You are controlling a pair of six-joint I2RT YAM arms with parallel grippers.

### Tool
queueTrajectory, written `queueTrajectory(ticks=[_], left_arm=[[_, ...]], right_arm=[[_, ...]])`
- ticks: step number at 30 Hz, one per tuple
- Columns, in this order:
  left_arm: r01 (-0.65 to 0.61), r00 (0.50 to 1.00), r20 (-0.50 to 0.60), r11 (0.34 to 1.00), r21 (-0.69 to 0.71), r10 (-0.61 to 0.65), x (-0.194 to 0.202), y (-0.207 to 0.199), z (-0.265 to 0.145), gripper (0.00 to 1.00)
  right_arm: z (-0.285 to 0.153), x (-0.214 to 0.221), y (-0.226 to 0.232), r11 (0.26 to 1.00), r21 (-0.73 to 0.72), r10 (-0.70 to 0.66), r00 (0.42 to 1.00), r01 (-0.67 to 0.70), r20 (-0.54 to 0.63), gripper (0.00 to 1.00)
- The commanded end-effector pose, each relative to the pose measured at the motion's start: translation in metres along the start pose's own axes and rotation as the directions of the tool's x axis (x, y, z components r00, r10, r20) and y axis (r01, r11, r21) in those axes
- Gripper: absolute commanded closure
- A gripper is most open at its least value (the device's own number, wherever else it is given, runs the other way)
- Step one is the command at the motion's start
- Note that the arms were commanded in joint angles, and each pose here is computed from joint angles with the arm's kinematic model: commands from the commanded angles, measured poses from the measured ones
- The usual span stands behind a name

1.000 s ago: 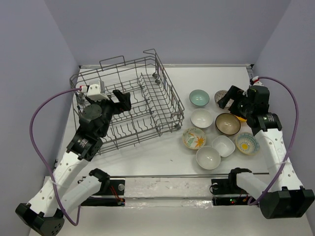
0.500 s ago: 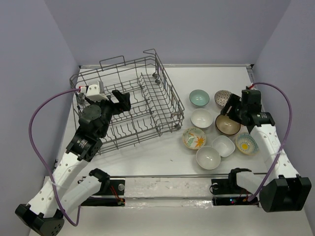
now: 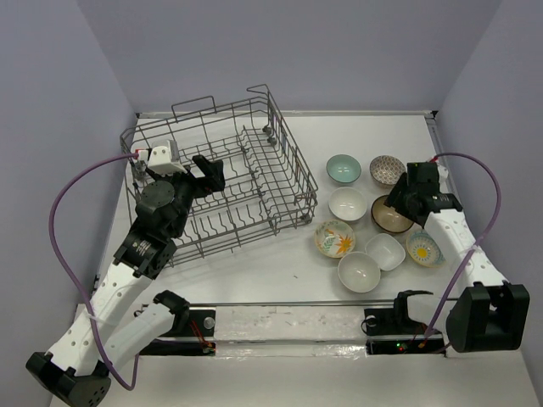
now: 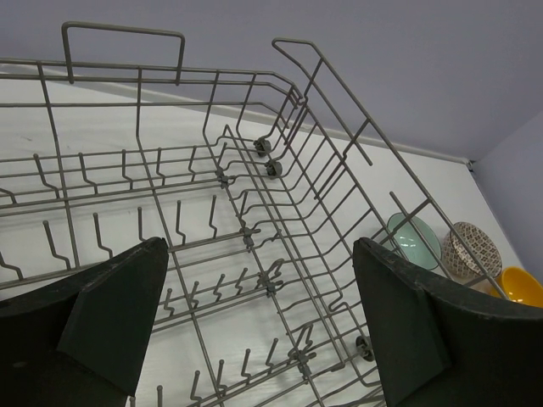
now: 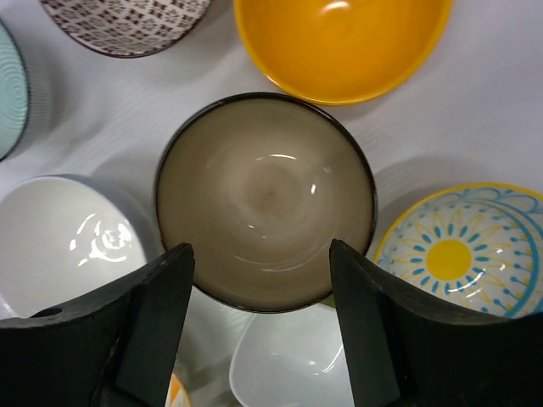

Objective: Load the bowls into the dish rack
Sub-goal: Pick up the bowl from the center of the board.

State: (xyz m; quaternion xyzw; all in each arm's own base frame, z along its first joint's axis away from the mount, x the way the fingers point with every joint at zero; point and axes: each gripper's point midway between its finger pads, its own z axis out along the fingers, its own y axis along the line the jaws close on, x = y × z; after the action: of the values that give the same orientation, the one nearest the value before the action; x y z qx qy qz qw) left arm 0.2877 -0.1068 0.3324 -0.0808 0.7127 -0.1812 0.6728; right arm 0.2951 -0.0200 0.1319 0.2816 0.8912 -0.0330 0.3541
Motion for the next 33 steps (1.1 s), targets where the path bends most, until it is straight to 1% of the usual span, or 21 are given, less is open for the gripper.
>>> queueTrajectory(ticks=[1, 2, 8, 15, 20, 33], left_arm=[[0.037, 0.996, 0.081, 0.999, 0.015, -0.038, -0.029, -0.006, -0.005, 0.01], [0.037, 0.996, 0.080, 0.999, 0.018, -0.038, -0.029, -0.007, -0.005, 0.01], [0.038, 0.996, 0.080, 0.999, 0.015, -0.039, -0.029, -0.006, -0.005, 0.01], [0.032, 0.997, 0.072, 0.999, 0.011, -0.032, -0.026, -0.006, -0.003, 0.01], [0.025, 0.998, 0.063, 1.000, 0.007, -0.025, -0.023, -0.005, -0.001, 0.01], [0.014, 0.999, 0.041, 1.000, -0.011, -0.013, -0.015, -0.003, 0.005, 0.01]], right_arm=[[-0.004, -0.010, -0.024, 0.993, 0.106, 0.046, 0.995, -0.055, 0.091, 0.29], [-0.005, -0.009, -0.026, 0.991, 0.116, 0.050, 0.994, -0.060, 0.093, 0.27], [-0.001, -0.002, -0.027, 0.988, 0.127, 0.084, 0.994, -0.092, 0.071, 0.27], [0.005, 0.001, -0.038, 0.972, 0.205, 0.103, 0.992, -0.116, 0.075, 0.27], [0.013, 0.008, -0.036, 0.968, 0.213, 0.123, 0.991, -0.131, 0.048, 0.27], [0.020, 0.017, -0.053, 0.947, 0.279, 0.149, 0.987, -0.157, 0.052, 0.27]])
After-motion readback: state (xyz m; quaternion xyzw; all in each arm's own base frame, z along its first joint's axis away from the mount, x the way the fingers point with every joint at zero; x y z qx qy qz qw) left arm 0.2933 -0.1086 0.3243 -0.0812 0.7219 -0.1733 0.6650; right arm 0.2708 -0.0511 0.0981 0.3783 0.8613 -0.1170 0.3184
